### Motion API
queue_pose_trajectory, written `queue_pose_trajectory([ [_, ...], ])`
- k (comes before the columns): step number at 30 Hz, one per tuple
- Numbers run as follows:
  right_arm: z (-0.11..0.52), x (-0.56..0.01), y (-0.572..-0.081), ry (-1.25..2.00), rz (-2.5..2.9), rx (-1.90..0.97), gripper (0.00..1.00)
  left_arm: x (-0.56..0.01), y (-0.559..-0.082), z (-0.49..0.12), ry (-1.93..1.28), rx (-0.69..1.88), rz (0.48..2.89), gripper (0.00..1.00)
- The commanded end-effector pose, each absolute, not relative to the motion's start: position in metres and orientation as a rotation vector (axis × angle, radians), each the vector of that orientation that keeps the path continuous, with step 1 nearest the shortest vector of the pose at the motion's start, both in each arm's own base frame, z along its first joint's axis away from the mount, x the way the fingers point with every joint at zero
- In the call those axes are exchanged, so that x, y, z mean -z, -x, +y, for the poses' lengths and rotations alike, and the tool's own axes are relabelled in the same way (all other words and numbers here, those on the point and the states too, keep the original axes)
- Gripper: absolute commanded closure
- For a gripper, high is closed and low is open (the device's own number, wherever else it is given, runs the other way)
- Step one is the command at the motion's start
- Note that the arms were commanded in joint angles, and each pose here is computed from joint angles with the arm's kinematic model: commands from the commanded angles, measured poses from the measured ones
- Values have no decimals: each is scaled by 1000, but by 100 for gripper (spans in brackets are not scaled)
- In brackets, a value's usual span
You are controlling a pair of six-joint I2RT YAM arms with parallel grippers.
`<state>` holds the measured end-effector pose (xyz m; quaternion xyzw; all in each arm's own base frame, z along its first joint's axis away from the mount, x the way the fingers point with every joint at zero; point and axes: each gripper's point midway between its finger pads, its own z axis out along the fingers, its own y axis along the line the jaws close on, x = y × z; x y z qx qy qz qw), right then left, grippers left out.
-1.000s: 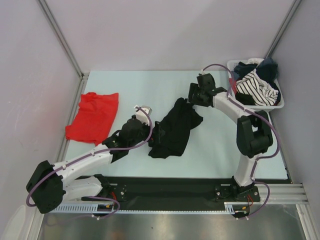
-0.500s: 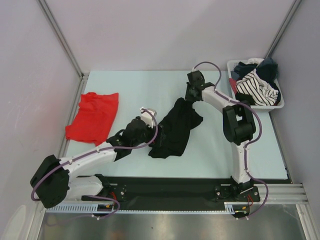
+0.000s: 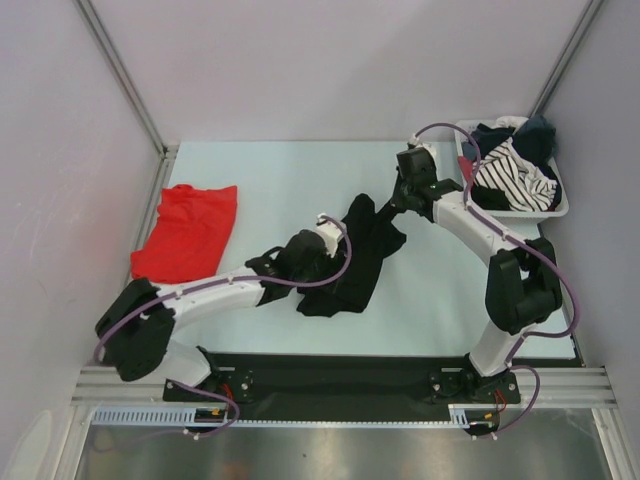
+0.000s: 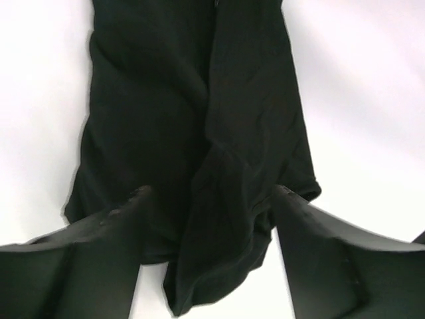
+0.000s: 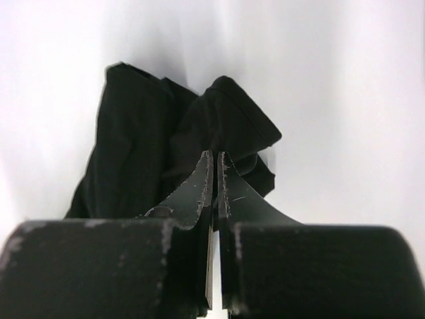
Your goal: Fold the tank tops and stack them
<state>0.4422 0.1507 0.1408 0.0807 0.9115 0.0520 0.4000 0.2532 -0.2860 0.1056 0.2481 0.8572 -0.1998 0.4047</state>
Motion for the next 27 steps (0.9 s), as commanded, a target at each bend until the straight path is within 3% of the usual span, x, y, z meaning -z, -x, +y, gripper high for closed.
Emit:
queue_pose_trajectory([
  [1,145,-158,-450,-224,2241,-144,100,-87,-257,-292,-725,418,2228,31],
  [2,146,-158,-449,-223,2245,-147,100,-80,-257,-293,-734,405,2249,38],
  [3,146,-162,-448,-226,2236,-153,100,-76,-255,-295,-745,404,2258,54],
  [7,140,-176,-447,-237,2215,-171,100,-95,-251,-292,-697,346,2216,100],
  [11,122,-203,-447,-283,2179,-209,100,-148,-263,-268,-545,246,2156,100],
  [15,104,-253,-435,-309,2091,-273,100,-237,-266,-238,-354,210,2069,100],
  [21,90,-368,-369,-242,1814,-388,100,-374,-231,-203,-225,496,1783,100],
  [27,72,-468,-277,-191,1507,-471,100,-455,-191,-175,-287,650,1566,100],
])
